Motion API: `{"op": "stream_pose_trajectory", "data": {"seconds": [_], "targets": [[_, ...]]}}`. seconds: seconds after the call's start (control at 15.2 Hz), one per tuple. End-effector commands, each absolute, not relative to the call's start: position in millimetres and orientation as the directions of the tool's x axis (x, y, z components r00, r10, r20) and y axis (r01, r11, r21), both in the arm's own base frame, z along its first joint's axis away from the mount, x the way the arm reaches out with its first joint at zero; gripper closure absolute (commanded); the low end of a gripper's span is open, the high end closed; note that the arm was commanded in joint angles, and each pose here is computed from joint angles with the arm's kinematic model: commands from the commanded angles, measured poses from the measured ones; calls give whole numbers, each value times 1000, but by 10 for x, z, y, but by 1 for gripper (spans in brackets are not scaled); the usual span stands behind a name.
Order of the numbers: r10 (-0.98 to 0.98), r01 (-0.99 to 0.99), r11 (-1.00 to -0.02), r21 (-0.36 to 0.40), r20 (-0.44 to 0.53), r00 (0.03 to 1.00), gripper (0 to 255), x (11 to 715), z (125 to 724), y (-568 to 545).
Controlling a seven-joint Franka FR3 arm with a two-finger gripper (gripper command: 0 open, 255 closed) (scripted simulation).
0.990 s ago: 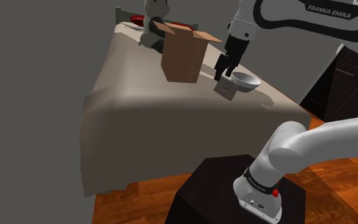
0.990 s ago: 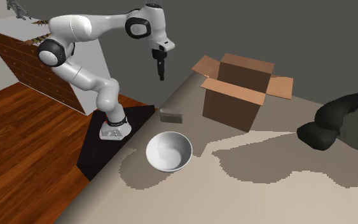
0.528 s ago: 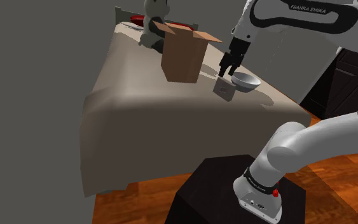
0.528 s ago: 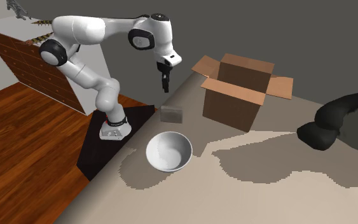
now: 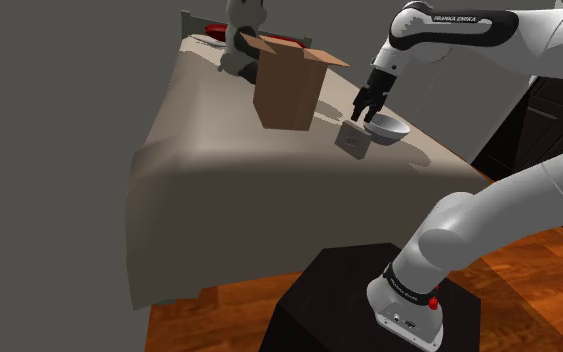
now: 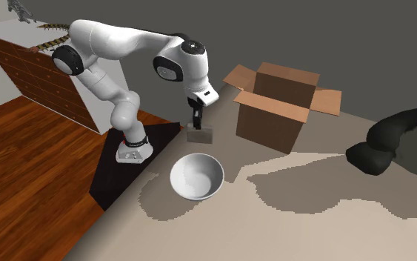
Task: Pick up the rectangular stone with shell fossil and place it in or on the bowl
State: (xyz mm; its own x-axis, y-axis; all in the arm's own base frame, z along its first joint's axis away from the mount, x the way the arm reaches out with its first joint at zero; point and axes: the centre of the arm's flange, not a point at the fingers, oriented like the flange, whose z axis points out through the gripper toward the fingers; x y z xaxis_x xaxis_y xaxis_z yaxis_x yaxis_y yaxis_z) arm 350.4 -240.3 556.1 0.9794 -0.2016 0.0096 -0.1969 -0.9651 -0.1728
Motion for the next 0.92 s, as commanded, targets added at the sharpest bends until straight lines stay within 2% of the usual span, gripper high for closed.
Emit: {"op": "stream_pose_trajectory", "data": {"seconds": [0.0,0.59,0.86], "targets": [[-215,-210,-957,-198,4,977,0,3532,5460,-2688],[-224,-219,-952,-214,0,975,0,3561,5001,-2790],[-224,-219,-952,-214,0,975,0,3561,5001,-2790]]}}
